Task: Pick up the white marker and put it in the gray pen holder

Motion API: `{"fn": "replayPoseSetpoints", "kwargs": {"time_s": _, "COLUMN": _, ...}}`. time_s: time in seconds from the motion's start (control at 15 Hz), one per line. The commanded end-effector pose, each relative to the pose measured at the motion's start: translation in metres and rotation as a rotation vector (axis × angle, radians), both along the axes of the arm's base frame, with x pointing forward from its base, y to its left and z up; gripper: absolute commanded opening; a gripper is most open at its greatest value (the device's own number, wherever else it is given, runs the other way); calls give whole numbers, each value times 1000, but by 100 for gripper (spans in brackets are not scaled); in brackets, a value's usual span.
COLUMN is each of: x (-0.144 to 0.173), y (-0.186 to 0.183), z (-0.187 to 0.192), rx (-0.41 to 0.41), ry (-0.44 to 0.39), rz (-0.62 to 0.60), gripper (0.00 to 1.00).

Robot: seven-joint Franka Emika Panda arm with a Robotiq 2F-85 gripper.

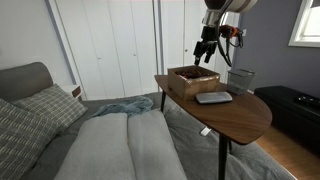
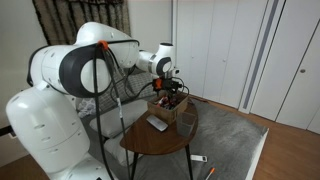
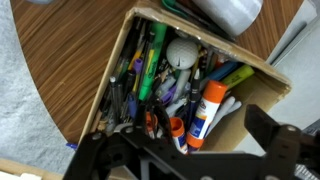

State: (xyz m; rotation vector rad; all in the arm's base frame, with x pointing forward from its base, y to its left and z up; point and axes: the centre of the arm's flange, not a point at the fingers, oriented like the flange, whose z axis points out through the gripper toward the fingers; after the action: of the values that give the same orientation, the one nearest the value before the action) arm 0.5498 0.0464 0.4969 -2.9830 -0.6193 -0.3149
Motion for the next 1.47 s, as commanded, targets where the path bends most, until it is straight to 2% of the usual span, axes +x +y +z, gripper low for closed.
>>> {"fn": "replayPoseSetpoints", "kwargs": {"time_s": 0.0, "x": 1, "y": 6, "z": -12, "rx": -56, "ry": 101, "rz": 3, "gripper": 100}}
{"fn": "replayPoseSetpoints", "kwargs": {"time_s": 0.2, "x": 5, "y": 10, "z": -30, "rx": -67, "ry": 122, "rz": -9, "gripper": 100}}
{"fn": "replayPoseSetpoints", "kwargs": {"time_s": 0.6, "x": 30, "y": -1, "z": -55, "rx": -45, "ry": 116, "rz": -148, "gripper": 100}}
{"fn": "replayPoseSetpoints", "kwargs": {"time_s": 1.0, "x": 51, "y": 4, "z": -72, "rx": -18, "ry": 196, "rz": -108, "gripper": 99}}
{"fn": "replayPoseSetpoints", "kwargs": {"time_s": 1.13, "x": 50, "y": 8, "z": -72, "rx": -31, "ry": 243, "rz": -86, "gripper": 93}}
{"fn": "replayPoseSetpoints", "kwargs": {"time_s": 1.2, "x": 48, "y": 10, "z": -70, "rx": -36, "ry": 274, "rz": -76, "gripper": 86}}
{"fn": "replayPoseSetpoints", "kwargs": {"time_s": 1.33, "x": 41, "y": 15, "z": -67, "rx": -51, "ry": 341, "rz": -52, "gripper": 85}}
{"fn": "replayPoseSetpoints", "kwargs": {"time_s": 1.4, "x": 38, "y": 15, "z": -66, "rx": -55, "ry": 363, "rz": -44, "gripper": 81}}
